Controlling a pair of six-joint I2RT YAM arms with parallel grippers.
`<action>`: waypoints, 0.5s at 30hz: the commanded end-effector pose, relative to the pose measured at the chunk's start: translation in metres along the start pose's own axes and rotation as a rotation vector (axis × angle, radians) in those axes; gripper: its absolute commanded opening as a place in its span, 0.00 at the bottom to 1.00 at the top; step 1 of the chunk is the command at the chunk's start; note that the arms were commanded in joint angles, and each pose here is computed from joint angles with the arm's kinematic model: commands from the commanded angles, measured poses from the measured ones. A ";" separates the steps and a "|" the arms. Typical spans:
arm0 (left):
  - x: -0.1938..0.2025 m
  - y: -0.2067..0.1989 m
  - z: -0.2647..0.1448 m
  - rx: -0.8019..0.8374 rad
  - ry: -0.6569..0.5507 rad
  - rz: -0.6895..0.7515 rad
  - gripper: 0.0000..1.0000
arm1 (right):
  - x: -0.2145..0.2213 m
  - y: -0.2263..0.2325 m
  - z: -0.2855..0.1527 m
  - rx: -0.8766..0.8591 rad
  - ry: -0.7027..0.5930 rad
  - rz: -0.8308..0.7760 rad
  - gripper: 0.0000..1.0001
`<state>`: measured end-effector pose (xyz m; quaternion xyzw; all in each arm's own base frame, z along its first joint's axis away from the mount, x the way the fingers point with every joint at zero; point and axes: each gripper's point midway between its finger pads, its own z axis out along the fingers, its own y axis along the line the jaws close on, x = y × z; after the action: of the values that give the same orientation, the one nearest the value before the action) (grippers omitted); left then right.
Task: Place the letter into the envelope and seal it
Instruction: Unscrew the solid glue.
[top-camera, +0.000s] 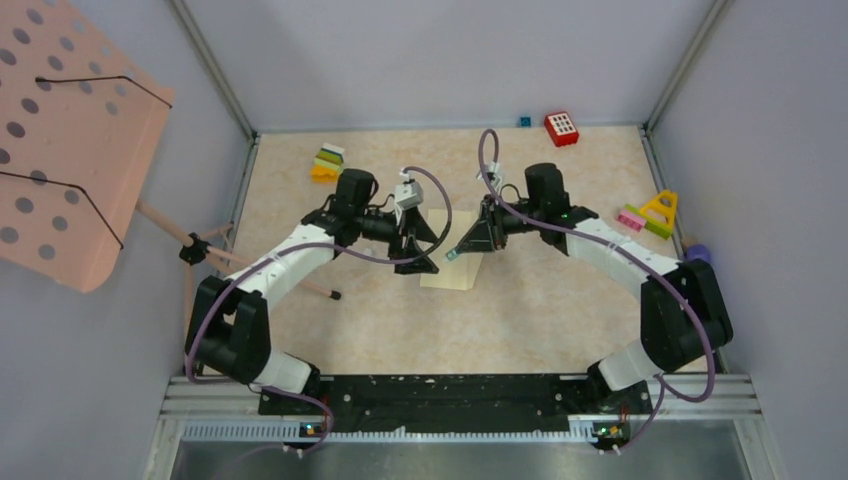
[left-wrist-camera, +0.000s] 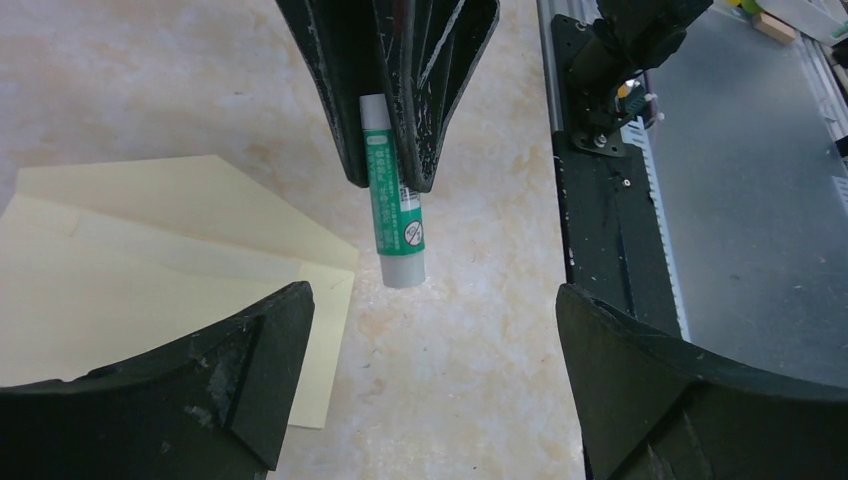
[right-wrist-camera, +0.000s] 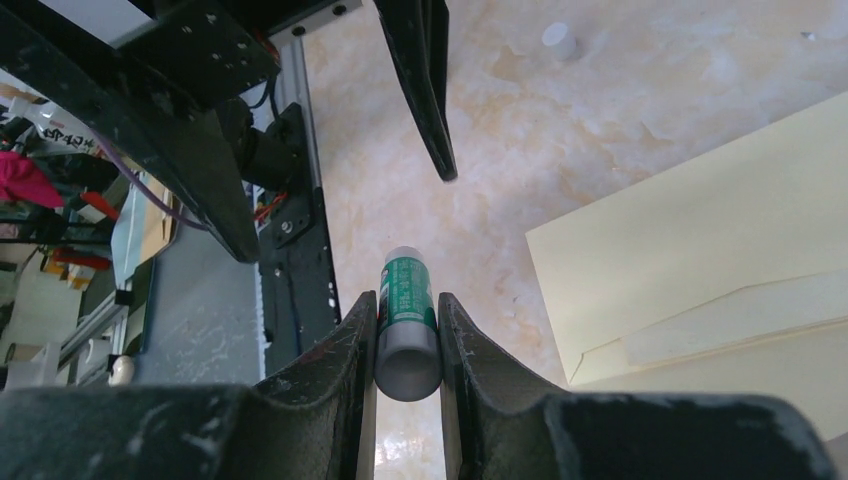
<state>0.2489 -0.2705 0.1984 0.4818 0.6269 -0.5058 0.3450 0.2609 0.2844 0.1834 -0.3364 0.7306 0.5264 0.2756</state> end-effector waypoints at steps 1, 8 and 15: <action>-0.006 -0.001 0.015 0.023 -0.017 -0.036 0.94 | -0.019 0.018 0.007 -0.081 -0.046 -0.047 0.00; -0.007 0.004 0.023 0.000 -0.036 -0.070 0.83 | -0.018 0.020 0.012 -0.135 -0.063 0.033 0.00; -0.006 -0.004 0.029 0.026 -0.028 -0.079 0.70 | -0.016 0.018 0.017 -0.165 -0.061 0.089 0.00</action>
<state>0.2479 -0.2949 0.1944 0.4487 0.6454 -0.5271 0.3229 0.2611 0.3008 0.1922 -0.3004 0.7123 0.5845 0.2466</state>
